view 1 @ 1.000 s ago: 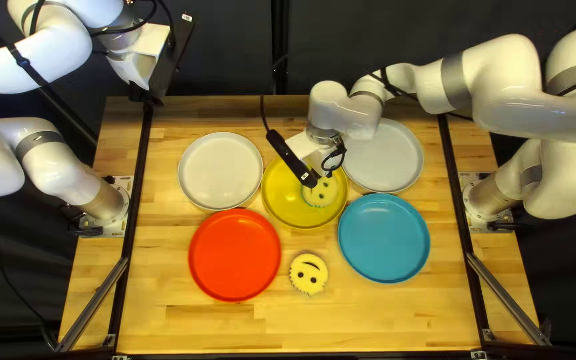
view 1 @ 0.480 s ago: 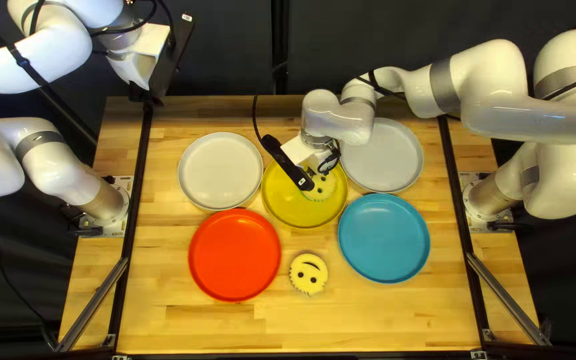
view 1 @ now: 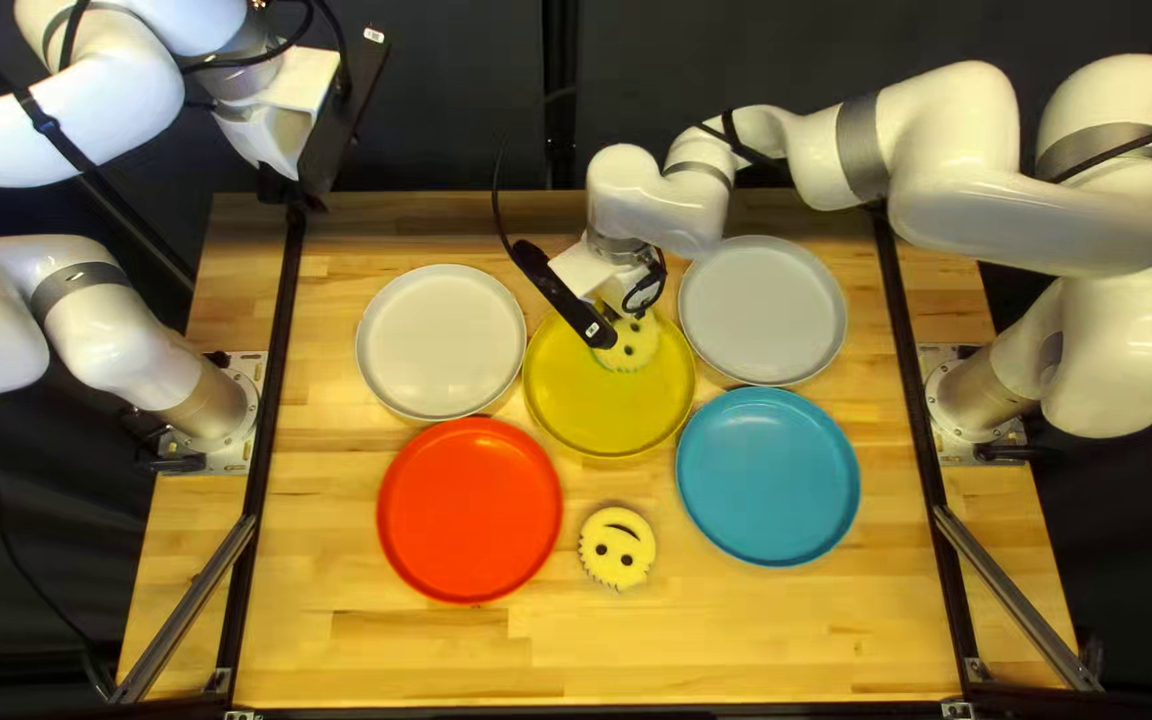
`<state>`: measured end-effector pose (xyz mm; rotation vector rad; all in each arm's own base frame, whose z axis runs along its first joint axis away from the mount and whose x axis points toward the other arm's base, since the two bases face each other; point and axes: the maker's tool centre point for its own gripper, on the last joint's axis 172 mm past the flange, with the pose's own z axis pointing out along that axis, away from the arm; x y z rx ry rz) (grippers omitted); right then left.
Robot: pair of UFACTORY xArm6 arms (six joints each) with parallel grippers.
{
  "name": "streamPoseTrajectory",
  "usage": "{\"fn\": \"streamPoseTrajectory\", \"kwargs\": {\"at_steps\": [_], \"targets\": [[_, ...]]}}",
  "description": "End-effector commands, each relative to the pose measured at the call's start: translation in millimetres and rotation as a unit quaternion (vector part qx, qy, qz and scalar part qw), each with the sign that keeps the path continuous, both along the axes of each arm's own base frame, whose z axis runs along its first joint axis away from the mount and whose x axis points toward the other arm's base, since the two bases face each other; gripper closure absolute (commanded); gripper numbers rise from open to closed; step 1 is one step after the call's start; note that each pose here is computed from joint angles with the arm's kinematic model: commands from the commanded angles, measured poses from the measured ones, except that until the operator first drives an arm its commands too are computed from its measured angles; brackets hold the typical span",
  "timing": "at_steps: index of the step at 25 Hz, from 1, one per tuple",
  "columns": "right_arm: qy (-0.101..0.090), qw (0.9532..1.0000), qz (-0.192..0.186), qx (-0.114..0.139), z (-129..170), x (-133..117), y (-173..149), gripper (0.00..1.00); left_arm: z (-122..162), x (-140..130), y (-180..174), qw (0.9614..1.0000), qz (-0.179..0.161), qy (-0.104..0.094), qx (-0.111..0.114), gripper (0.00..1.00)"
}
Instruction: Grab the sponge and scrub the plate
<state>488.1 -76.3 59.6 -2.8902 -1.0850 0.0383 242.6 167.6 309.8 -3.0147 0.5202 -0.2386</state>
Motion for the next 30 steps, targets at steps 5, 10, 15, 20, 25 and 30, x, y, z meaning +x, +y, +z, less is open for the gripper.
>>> {"fn": "streamPoseTrajectory", "kwargs": {"at_steps": [5, 10, 15, 20, 25, 30], "targets": [[0.0, 0.9998, 0.021, -0.005, -2.7, -7.2, 12.2, 1.0, 0.0, 0.0, 0.0, 1.0, 0.0, 0.0, 0.0, 0.0], [0.0, 0.9998, 0.02, 0.003, -8.2, 2.7, -16.1, 1.0, 0.0, 0.0, 0.0, 1.0, 0.0, 0.0, 0.0, 0.0], [-0.003, 0.9998, 0.017, 0.012, -7.3, 24.9, -37.3, 1.0, 0.0, 0.0, 0.0, 1.0, 0.0, 0.0, 0.0, 0.0], [-0.003, 0.9998, 0.015, 0.014, -4.0, 38.5, -41.9, 1.0, 0.0, 0.0, 0.0, 1.0, 0.0, 0.0, 0.0, 0.0], [-0.006, 0.9997, 0.019, 0.013, -7.1, 33.7, -32.7, 1.0, 0.0, 0.0, 0.0, 1.0, 0.0, 0.0, 0.0, 0.0], [-0.009, 0.9994, 0.031, 0.01, -7.2, 18.2, -3.2, 1.0, 0.0, 0.0, 0.0, 1.0, 0.0, 0.0, 0.0, 0.0]]}}
